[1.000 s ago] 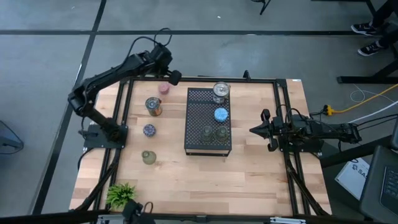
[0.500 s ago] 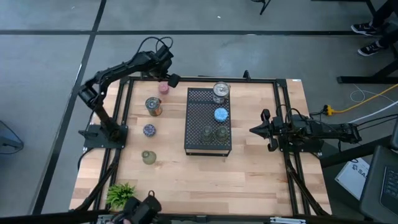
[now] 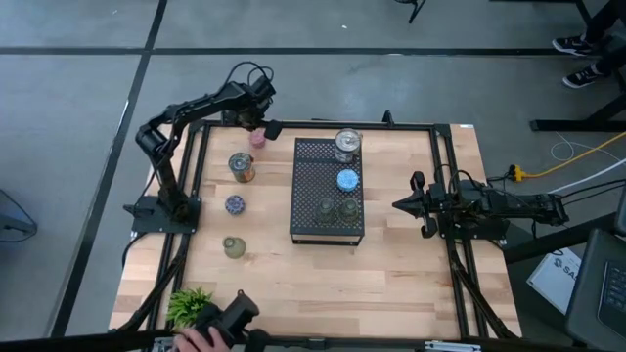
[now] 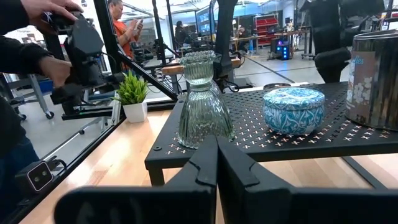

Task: Pick & Place candle stick holders
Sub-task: Put the patterned pink scented candle on the shelf aligned with the other patterned blue scented candle

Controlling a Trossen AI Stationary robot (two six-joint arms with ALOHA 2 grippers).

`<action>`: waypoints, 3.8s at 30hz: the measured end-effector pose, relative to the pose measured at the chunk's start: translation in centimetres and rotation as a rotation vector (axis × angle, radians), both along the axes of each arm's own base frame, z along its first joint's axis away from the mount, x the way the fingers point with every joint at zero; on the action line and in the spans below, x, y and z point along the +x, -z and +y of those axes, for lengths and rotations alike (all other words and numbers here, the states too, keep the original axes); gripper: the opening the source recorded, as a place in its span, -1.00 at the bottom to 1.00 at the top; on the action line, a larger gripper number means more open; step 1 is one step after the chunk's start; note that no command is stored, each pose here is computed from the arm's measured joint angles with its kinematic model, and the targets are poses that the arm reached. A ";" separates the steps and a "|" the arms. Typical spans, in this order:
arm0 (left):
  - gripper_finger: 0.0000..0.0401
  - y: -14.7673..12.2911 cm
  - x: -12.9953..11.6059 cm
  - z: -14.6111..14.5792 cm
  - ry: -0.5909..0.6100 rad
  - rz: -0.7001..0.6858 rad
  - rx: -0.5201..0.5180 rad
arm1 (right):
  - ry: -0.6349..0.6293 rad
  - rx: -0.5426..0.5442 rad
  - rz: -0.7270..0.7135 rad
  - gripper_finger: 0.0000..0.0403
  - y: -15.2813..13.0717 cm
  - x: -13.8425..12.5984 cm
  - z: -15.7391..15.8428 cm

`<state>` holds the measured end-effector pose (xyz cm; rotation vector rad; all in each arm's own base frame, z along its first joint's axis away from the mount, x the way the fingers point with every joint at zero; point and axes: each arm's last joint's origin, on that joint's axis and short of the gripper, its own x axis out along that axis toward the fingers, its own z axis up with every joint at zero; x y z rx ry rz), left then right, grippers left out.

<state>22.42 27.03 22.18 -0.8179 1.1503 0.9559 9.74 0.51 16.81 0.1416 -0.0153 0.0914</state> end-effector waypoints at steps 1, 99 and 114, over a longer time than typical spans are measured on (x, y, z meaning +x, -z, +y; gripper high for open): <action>0.99 0.2 0.0 0.1 -0.003 0.012 0.004 | 0.000 0.000 0.000 -0.99 0.0 0.0 0.0; 0.53 -4.2 3.7 -1.8 0.094 0.106 0.010 | 0.000 0.000 0.000 -0.99 0.0 0.0 0.0; 0.53 -8.6 6.9 -8.6 0.293 0.024 0.069 | 0.000 0.000 0.000 -0.99 0.0 0.0 0.0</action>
